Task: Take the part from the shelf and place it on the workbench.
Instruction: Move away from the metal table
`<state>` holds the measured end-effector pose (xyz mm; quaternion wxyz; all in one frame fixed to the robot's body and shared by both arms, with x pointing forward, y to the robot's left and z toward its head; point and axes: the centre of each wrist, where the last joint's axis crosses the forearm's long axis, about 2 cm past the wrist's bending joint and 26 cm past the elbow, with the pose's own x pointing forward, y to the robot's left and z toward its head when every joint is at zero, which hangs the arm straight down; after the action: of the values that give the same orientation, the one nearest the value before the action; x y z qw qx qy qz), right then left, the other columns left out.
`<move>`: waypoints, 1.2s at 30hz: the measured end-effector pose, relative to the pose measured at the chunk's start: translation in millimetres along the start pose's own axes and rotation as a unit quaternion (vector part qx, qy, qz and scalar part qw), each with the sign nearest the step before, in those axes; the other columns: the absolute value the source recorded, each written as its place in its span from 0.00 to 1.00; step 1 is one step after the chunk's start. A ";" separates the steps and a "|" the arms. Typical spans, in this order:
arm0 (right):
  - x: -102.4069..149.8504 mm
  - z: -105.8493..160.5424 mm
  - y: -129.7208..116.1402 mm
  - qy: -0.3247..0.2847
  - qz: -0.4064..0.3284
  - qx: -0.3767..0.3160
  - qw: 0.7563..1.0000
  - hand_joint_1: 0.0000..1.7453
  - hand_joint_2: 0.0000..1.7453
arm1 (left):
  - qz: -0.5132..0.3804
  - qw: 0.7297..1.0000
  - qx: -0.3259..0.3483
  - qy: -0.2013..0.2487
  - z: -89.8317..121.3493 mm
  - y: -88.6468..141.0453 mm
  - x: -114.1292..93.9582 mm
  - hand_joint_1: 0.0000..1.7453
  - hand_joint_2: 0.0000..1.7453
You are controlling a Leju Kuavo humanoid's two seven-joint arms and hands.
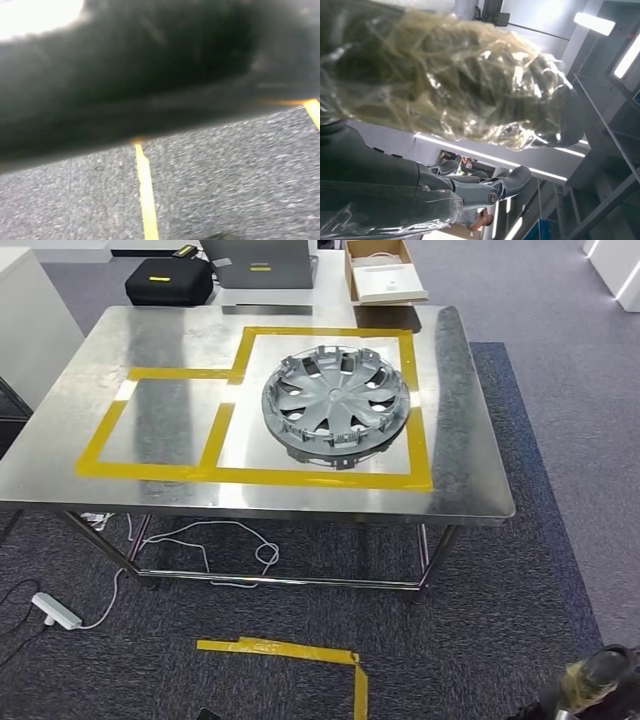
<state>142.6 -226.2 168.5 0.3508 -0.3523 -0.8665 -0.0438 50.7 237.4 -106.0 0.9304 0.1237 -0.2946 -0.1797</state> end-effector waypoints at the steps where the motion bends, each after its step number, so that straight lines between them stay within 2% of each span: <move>1: -0.1 0.3 -0.4 0.000 0.000 0.000 1.000 0.00 0.00 | 0.000 1.000 0.000 0.000 0.0 0.0 0.1 0.00 0.00; 15: -0.1 8.3 -7.5 0.011 0.008 0.002 1.000 0.00 0.00 | 0.001 1.000 -0.002 -0.001 0.2 -2.1 1.8 0.00 0.00; 36: -3.6 6.5 -8.4 0.015 0.014 -0.004 1.000 0.00 0.00 | 0.002 1.000 0.000 -0.002 -0.6 -0.2 1.6 0.00 0.00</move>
<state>135.3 -232.5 162.8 0.3632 -0.3648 -0.8560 -0.0478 52.2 236.7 -105.7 0.9302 0.1231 -0.2968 -0.1775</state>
